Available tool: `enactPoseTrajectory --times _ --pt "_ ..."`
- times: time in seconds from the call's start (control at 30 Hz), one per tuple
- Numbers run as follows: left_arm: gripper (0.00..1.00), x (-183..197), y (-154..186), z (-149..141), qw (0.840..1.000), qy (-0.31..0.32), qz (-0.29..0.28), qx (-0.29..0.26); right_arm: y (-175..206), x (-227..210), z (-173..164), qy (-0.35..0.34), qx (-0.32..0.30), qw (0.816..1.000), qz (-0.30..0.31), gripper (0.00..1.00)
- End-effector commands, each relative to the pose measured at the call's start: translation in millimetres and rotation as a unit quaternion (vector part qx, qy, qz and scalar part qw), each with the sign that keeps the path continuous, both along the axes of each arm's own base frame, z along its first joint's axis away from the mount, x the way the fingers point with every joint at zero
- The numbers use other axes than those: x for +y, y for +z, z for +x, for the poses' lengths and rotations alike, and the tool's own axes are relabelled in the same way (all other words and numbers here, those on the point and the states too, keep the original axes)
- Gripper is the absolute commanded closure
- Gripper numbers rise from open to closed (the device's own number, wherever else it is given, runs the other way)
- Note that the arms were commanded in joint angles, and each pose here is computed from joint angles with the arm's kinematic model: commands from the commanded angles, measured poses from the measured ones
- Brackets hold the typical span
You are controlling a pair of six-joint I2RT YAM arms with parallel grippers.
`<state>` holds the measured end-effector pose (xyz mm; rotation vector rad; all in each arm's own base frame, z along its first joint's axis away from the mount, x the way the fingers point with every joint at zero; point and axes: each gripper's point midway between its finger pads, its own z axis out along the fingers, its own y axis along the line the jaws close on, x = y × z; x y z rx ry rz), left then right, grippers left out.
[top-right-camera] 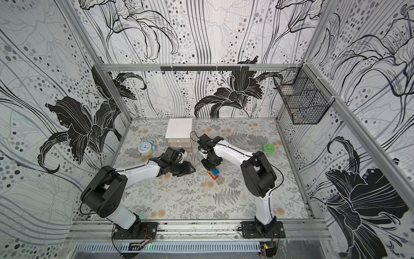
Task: Assemble the number 5 with lego
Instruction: Adjust the lego brick at the center of the board.
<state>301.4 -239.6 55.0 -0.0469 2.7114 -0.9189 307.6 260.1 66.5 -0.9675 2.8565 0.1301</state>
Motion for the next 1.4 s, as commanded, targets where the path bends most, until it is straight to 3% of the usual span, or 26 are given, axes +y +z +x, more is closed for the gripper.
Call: enactPoseTrajectory --times 0.0,0.43,0.83,1.37 --pt "0.45 4 7 5 1.000 0.007 -0.001 -0.022 -19 -11 -15 0.013 0.044 0.998 -0.045 0.70" --pt "0.45 7 6 3 1.000 0.010 0.000 -0.023 -40 -19 -25 0.016 0.103 0.990 -0.099 0.72" --pt "0.45 9 6 0 1.000 0.011 0.002 -0.023 -39 -15 -25 0.015 0.107 0.990 -0.090 0.71" --pt "0.45 8 12 3 1.000 0.010 0.003 -0.028 43 8 3 0.003 0.029 0.999 -0.027 0.41"
